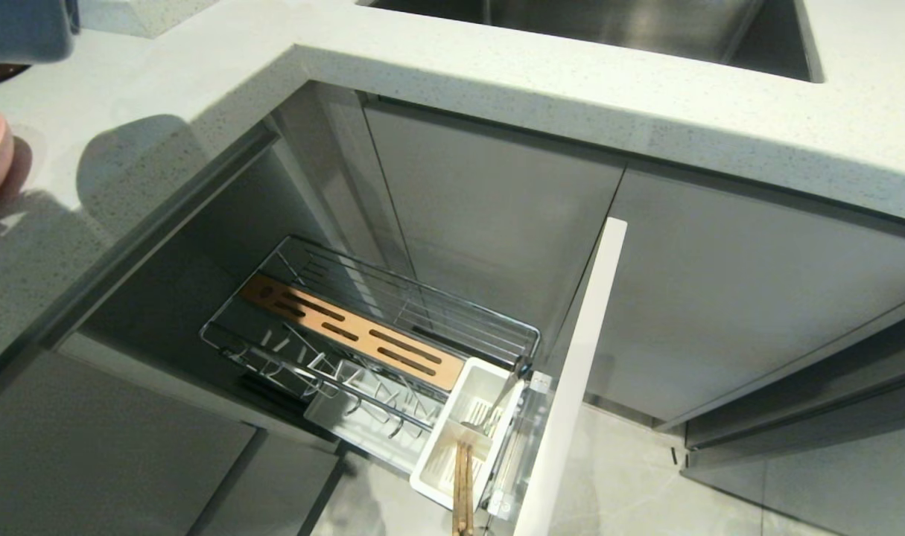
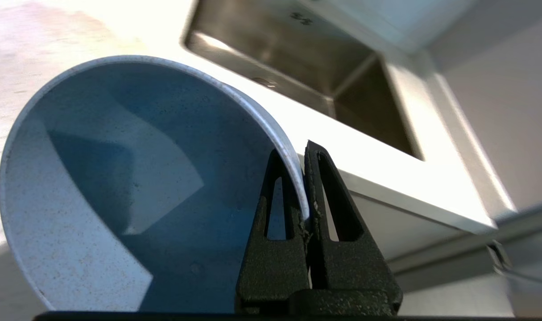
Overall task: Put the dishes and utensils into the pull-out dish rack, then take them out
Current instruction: Pick up the bowl and place it in the cupboard
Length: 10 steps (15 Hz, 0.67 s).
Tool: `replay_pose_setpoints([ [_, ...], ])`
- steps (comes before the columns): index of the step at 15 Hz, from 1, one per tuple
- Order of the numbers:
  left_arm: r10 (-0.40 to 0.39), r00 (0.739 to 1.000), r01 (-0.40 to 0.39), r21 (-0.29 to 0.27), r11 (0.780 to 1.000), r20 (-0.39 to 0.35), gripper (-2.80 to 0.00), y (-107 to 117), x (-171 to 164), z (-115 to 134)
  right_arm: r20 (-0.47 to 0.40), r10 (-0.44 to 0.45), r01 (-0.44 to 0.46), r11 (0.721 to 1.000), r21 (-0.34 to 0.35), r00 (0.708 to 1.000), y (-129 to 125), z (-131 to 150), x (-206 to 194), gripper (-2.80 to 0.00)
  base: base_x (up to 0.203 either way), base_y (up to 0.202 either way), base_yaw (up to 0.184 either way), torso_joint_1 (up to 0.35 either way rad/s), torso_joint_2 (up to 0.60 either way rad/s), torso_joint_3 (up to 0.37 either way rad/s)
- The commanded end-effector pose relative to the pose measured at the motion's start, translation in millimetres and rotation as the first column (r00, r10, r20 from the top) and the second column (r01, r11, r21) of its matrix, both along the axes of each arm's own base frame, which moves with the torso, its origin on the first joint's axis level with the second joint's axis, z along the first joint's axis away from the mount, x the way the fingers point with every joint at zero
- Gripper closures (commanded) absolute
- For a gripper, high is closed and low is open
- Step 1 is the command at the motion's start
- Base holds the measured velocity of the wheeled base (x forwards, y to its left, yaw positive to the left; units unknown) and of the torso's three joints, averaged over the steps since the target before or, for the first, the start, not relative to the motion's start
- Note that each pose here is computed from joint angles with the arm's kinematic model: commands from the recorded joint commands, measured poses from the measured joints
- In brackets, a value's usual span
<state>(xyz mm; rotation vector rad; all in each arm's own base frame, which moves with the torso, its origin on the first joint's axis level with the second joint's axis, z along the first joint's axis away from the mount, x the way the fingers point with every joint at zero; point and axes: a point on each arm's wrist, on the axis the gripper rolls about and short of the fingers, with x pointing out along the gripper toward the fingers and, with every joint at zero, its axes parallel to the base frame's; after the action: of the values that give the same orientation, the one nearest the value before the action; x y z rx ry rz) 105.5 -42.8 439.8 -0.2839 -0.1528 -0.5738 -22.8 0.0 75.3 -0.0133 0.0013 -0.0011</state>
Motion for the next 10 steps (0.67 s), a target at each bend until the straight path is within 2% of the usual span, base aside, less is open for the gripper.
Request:
replay_pose_setpoints([
  [1,-0.038,0.999,0.039,-0.002,0.999,0.027,0.00,0,-15,2,0.000,0.000,0.000,1.000,-0.001,1.000,0,0,0,0.00,0.000,0.000,0.000,0.000,0.00,0.000],
  [2,-0.046,0.999,0.046,0.005,0.999,0.010,0.00,-3,-16,-3,0.000,0.001,-0.001,1.000,-0.001,1.000,0,0,0,0.00,0.000,0.000,0.000,0.000,0.00,0.000],
  [4,0.007,0.997,-0.005,0.031,1.000,-0.081,0.00,-7,-11,-22,0.000,0.000,0.000,1.000,-0.001,1.000,0,0,0,0.00,0.000,0.000,0.000,0.000,0.00,0.000],
  [6,0.012,0.988,-0.005,0.043,0.999,-0.156,0.00,-9,-11,-39,0.000,0.000,0.000,1.000,-0.001,1.000,0,0,0,0.00,0.000,0.000,0.000,0.000,0.00,0.000],
  [7,-0.028,0.980,0.035,0.031,0.999,-0.197,0.00,-13,-12,-48,0.000,0.000,0.000,1.000,-0.001,1.000,0,0,0,0.00,0.000,0.000,0.000,0.000,0.00,0.000],
  [10,-0.135,0.965,0.142,0.014,0.990,-0.224,0.00,-27,-14,-55,0.000,0.001,-0.001,1.000,-0.001,1.000,0,0,0,0.00,0.000,0.000,0.000,0.000,0.00,0.000],
])
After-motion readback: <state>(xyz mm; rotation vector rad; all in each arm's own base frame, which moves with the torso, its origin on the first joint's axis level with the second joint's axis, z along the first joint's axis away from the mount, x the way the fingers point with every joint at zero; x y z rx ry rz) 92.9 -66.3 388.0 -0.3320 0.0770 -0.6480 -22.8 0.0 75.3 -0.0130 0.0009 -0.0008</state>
